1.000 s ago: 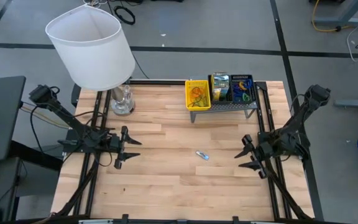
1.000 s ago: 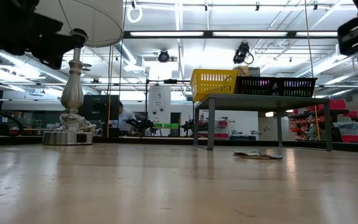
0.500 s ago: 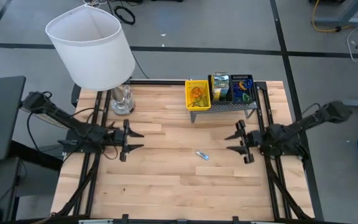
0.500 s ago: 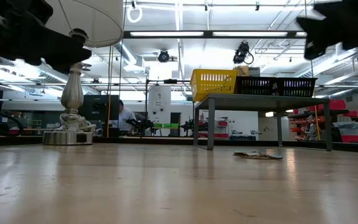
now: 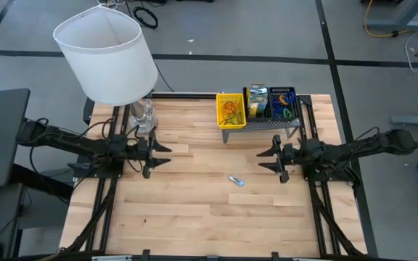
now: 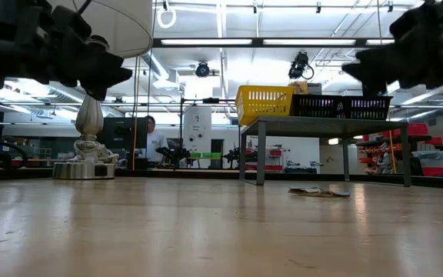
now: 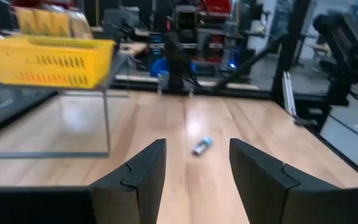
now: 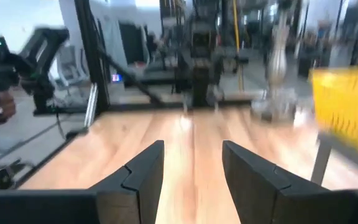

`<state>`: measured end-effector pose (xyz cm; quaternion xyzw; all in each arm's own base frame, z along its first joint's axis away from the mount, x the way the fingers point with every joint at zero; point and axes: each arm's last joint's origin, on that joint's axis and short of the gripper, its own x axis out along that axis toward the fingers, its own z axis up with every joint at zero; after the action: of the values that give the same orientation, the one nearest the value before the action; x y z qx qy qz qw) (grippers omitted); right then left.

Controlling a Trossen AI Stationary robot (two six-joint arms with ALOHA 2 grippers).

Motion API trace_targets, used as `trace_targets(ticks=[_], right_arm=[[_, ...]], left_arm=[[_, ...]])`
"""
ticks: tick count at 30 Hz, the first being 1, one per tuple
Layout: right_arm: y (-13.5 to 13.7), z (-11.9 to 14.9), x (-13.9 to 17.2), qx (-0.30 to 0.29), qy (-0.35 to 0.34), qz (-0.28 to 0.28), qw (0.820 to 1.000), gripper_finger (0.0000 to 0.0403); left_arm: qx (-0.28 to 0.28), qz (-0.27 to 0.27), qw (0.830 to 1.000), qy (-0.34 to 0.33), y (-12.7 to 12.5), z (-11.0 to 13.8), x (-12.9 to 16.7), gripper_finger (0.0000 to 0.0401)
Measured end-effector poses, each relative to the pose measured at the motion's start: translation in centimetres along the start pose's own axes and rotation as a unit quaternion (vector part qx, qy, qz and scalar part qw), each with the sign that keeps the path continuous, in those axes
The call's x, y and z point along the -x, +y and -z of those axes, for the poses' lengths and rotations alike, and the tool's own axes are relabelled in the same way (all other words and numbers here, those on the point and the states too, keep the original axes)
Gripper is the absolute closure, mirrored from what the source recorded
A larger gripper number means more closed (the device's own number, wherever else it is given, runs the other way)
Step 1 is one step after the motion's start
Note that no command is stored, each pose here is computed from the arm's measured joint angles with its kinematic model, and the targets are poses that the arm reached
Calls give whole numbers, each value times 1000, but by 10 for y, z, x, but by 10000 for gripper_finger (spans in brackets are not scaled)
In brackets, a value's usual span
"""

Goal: Pick & Place Office Desk Supplies
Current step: Return to Home Position

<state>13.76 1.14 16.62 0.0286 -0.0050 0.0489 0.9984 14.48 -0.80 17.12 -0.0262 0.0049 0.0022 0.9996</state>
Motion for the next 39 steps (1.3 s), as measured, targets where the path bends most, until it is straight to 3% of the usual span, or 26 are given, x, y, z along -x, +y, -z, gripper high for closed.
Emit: trace_targets(ticks=[10, 20, 25, 27, 32, 39], right_arm=[[-1, 23, 3, -67, 117, 34, 990, 231], [0, 22, 3, -109, 114, 11, 987, 231], [-4, 22, 3, -125, 101, 82, 984, 231], [-4, 21, 3, -122, 96, 83, 984, 231], [7, 10, 2, -62, 59, -42, 995, 231], [14, -2, 18, -48, 31, -81, 995, 231]], left_arm=[[-3, -26, 999, 44, 2, 9, 0, 219], [14, -25, 999, 33, 1, 7, 0, 219], [34, -25, 999, 33, 1, 7, 0, 219], [39, -10, 999, 35, 1, 7, 0, 219], [23, 37, 998, 37, -2, 6, 1, 219], [25, 36, 999, 32, -2, 3, 7, 219]])
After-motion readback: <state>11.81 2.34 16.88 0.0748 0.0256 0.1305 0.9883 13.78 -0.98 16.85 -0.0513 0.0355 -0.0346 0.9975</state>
